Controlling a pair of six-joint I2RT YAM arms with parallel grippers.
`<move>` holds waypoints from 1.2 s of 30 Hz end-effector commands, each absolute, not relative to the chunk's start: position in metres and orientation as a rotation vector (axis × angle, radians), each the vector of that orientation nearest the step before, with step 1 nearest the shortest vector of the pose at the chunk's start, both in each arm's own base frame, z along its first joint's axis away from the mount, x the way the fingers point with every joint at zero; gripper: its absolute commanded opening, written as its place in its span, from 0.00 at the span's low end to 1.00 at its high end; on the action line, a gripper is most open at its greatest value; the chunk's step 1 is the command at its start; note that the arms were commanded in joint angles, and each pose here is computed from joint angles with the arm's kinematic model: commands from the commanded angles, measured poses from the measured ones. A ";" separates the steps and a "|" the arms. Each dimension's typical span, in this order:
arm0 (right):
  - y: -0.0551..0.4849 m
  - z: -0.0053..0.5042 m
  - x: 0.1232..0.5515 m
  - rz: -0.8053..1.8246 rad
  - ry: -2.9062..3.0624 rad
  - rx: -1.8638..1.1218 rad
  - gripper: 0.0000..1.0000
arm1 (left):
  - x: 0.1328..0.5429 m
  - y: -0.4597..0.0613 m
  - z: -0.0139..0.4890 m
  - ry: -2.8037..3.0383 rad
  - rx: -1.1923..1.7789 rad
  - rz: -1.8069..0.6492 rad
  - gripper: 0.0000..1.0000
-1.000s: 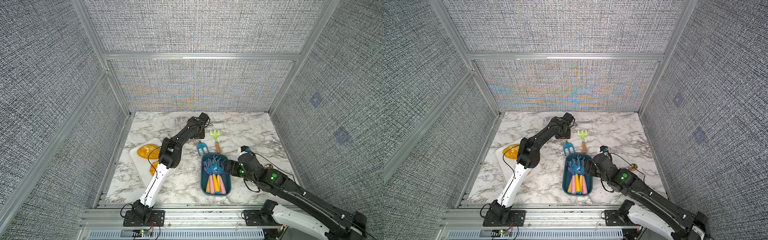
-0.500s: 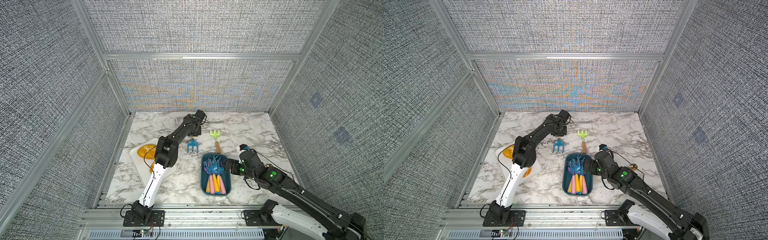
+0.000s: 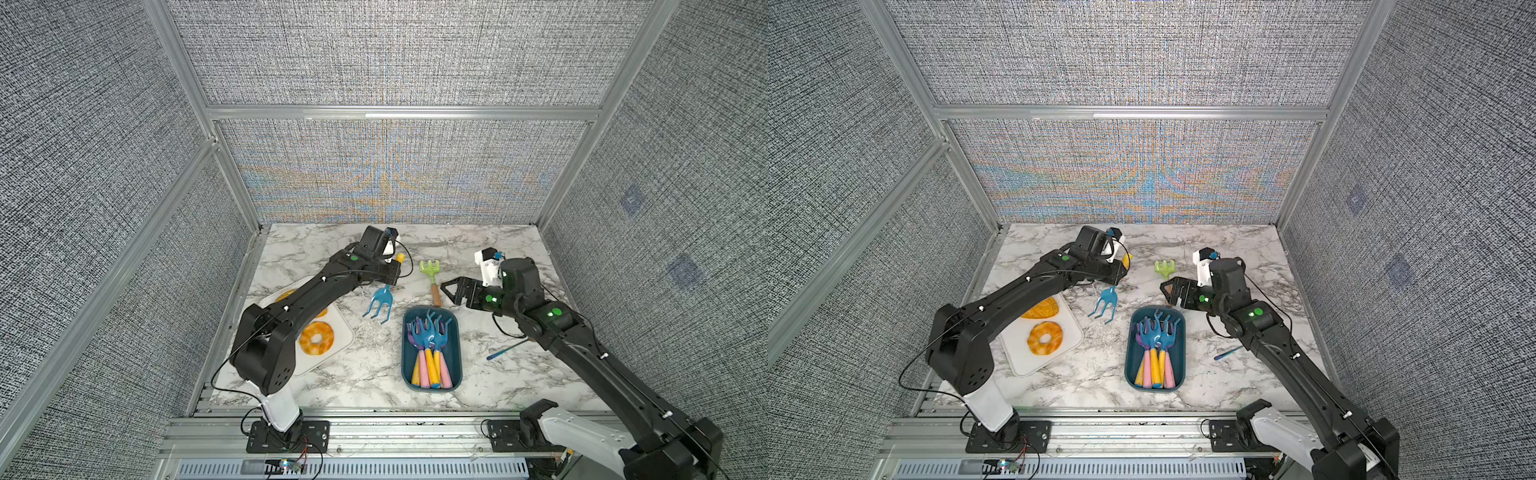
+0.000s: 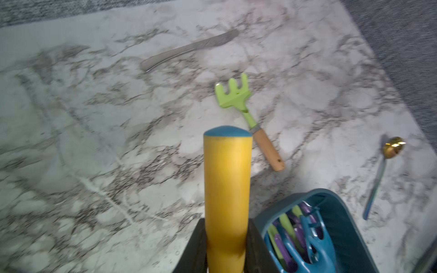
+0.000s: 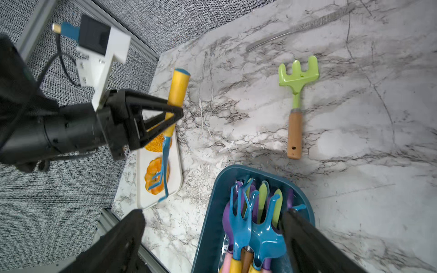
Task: Put the rake into the storage box
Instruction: Place the rake in the storage box.
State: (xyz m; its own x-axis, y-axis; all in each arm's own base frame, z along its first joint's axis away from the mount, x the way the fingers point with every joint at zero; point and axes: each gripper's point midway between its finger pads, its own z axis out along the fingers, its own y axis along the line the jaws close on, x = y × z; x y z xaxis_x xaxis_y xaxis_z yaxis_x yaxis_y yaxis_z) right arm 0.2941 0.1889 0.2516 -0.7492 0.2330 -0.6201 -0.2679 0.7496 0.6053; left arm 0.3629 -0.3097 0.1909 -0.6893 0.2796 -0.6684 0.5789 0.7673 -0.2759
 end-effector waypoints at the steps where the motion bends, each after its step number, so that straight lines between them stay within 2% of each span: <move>1: 0.213 0.274 0.290 1.076 2.154 -0.195 0.95 | 0.342 -0.345 0.231 2.094 0.807 -0.830 0.00; 6: 0.222 0.273 0.300 1.110 2.201 -0.209 0.89 | 0.305 -0.364 0.247 1.988 0.905 -0.835 0.00; 10: 0.240 0.277 0.300 1.266 2.179 -0.244 0.77 | 0.286 -0.376 0.247 1.950 0.932 -0.828 0.00; 13: 0.241 0.274 0.305 1.281 2.173 -0.210 0.66 | 0.278 -0.381 0.245 1.943 0.943 -0.810 0.00; 18: 0.240 0.267 0.311 1.260 2.183 -0.164 0.57 | 0.270 -0.387 0.242 1.938 0.952 -0.820 0.00; 21: 0.239 0.260 0.312 1.257 2.195 -0.149 0.45 | 0.269 -0.388 0.241 1.939 0.953 -0.811 0.00; 24: 0.236 0.256 0.310 1.236 2.200 -0.136 0.30 | 0.270 -0.388 0.243 1.932 0.944 -0.807 0.00; 28: 0.230 0.258 0.308 1.166 2.195 -0.149 0.00 | 0.270 -0.389 0.246 1.948 0.929 -0.818 0.00; 29: 0.228 0.258 0.309 1.137 2.194 -0.156 0.00 | 0.269 -0.388 0.248 1.958 0.928 -0.819 0.07; 30: 0.225 0.261 0.308 1.104 2.186 -0.164 0.00 | 0.269 -0.387 0.250 1.973 0.917 -0.819 0.27; 31: 0.221 0.265 0.308 1.070 2.173 -0.173 0.00 | 0.269 -0.384 0.253 1.983 0.894 -0.821 0.51; 33: 0.216 0.271 0.307 1.001 2.150 -0.200 0.00 | 0.270 -0.372 0.258 2.010 0.815 -0.806 0.80; 36: 0.209 0.282 0.303 0.879 2.102 -0.267 0.00 | 0.271 -0.343 0.264 2.096 0.680 -0.778 0.99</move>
